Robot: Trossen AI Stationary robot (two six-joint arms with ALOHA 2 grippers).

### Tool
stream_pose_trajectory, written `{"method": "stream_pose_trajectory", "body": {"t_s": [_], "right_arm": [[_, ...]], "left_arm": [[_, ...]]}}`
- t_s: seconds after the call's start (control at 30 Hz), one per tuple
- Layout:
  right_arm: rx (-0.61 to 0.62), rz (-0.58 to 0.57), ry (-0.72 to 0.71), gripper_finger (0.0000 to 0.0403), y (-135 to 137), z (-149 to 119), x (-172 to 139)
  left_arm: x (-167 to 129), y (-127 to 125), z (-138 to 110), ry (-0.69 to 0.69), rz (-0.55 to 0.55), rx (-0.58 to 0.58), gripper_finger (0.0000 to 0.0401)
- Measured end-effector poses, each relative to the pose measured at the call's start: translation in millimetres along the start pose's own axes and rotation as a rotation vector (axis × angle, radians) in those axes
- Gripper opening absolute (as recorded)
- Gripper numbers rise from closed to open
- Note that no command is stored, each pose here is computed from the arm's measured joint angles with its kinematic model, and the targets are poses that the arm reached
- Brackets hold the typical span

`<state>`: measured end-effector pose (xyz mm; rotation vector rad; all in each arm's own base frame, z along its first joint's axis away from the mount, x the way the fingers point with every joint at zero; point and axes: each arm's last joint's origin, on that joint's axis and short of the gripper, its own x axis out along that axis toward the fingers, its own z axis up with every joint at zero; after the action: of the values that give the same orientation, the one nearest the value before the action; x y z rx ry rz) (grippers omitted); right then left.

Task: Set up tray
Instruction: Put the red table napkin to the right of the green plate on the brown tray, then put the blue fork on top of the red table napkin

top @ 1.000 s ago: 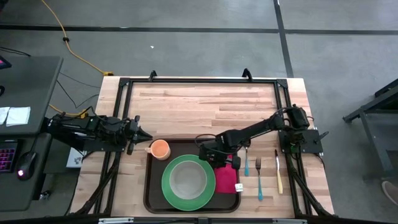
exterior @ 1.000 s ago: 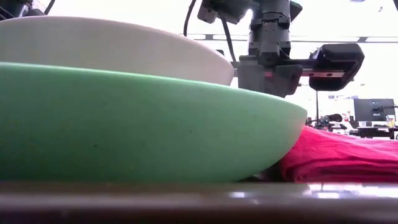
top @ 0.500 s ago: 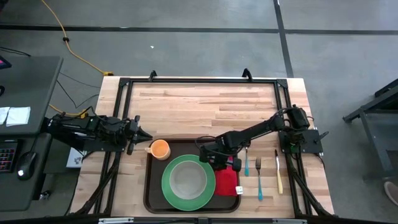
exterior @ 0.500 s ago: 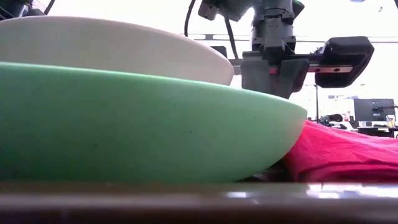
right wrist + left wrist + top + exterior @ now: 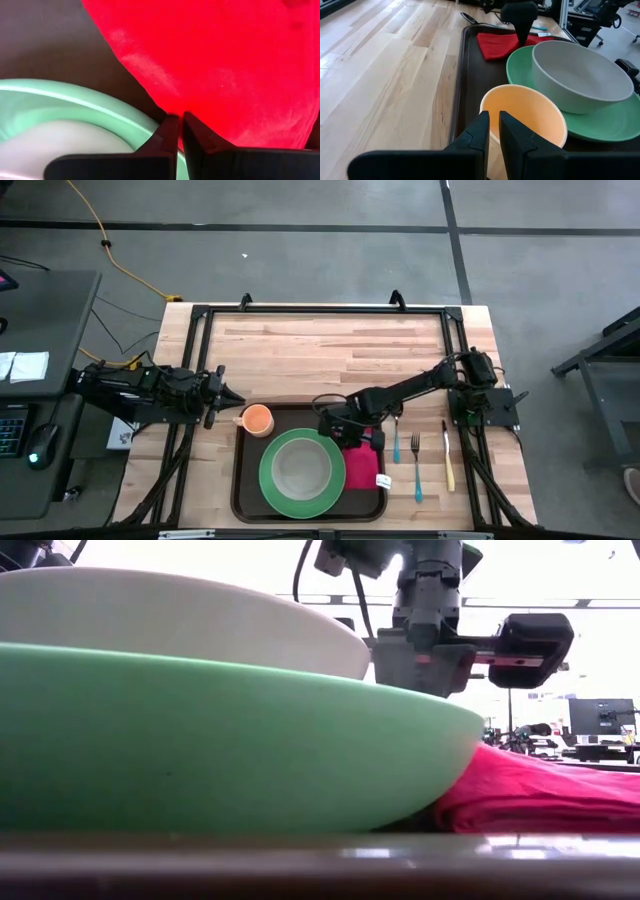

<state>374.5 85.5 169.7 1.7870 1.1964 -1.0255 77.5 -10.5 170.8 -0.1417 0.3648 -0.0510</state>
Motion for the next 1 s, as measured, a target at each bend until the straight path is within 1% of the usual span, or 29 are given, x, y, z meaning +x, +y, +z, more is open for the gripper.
{"method": "stream_pose_trajectory", "body": {"t_s": [0.2, 0.37, 0.47, 0.57, 0.83, 1.0], "right_arm": [[0.002, -0.011, 0.025, 0.0000, -0.2, -0.9, 0.0], [0.003, -0.013, 0.021, 0.0001, -0.5, -0.7, 0.0], [0.000, -0.008, 0.012, 0.0008, -0.4, -0.5, 0.1], [-0.003, -0.002, 0.001, 0.0029, -0.3, -0.2, 0.1], [-0.007, -0.005, -0.012, 0.0108, 0.2, 2.5, -0.7], [-0.012, -0.004, -0.014, 0.0133, 0.5, 3.2, -0.9]], "left_arm": [[0.0, 0.0, 0.0, 0.000, 0.000, 0.001, 0.0074], [0.0, 0.0, 0.0, 0.000, -0.002, 0.025, 0.0074], [0.0, -0.1, 0.0, 0.000, -0.002, 0.026, 0.0074], [0.0, -0.3, -0.1, 0.002, -0.012, 0.026, 0.0074], [0.1, -0.7, -0.2, 0.005, -0.025, 0.026, 0.0074], [0.0, -0.7, -0.1, 0.004, -0.025, 0.026, 0.0074]]}}
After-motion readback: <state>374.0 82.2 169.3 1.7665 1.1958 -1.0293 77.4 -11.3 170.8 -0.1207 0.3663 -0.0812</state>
